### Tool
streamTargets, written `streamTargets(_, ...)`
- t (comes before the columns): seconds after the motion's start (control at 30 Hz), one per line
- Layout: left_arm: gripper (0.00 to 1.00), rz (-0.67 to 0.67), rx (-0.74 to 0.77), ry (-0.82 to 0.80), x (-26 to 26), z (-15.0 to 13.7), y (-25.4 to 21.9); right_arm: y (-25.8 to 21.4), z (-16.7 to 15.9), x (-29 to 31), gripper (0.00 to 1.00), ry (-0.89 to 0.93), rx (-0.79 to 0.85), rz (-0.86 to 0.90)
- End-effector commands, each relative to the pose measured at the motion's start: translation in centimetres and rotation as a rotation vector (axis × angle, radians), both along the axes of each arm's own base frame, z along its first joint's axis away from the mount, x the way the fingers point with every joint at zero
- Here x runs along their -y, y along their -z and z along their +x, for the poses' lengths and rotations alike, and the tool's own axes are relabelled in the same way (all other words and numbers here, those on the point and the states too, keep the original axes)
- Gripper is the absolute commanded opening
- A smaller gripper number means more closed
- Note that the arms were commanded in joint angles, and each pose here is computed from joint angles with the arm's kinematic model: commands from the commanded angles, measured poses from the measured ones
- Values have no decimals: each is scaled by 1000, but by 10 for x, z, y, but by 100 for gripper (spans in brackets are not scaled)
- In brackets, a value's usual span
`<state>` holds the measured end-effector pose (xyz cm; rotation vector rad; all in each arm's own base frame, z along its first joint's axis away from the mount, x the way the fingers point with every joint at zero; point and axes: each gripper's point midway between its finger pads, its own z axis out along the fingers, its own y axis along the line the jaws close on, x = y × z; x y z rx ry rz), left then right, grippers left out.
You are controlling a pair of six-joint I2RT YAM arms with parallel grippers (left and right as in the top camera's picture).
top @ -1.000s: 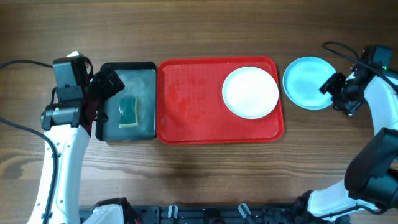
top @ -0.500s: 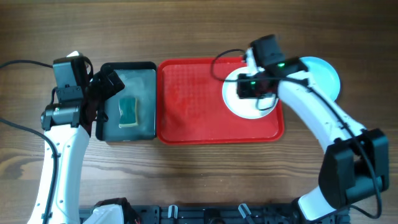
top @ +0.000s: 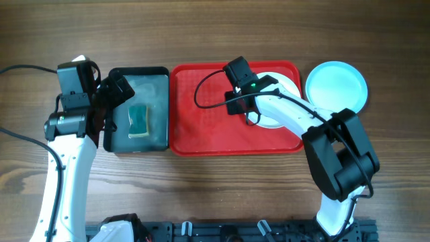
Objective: Clean dirty plates on tray and stack at the side
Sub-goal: 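Move the right gripper to the white plate's rim and grip it, then drag the white plate leftward across the red tray with the right gripper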
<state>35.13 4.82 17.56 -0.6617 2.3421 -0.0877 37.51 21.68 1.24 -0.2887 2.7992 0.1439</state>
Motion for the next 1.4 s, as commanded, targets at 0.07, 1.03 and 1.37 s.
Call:
streamTargets(0.07,100,-8,12,-8,-1,2,-4,-23,-29,-76,43,-163,-163,420)
streamTargets(1.03,100,-8,12,-8,-1,2,-4,-10,-14,120,36,197,-65,105)
streamTargets(1.37,100,-8,12,-7,0,2,-4,5,-9,109,4,221,2,203)
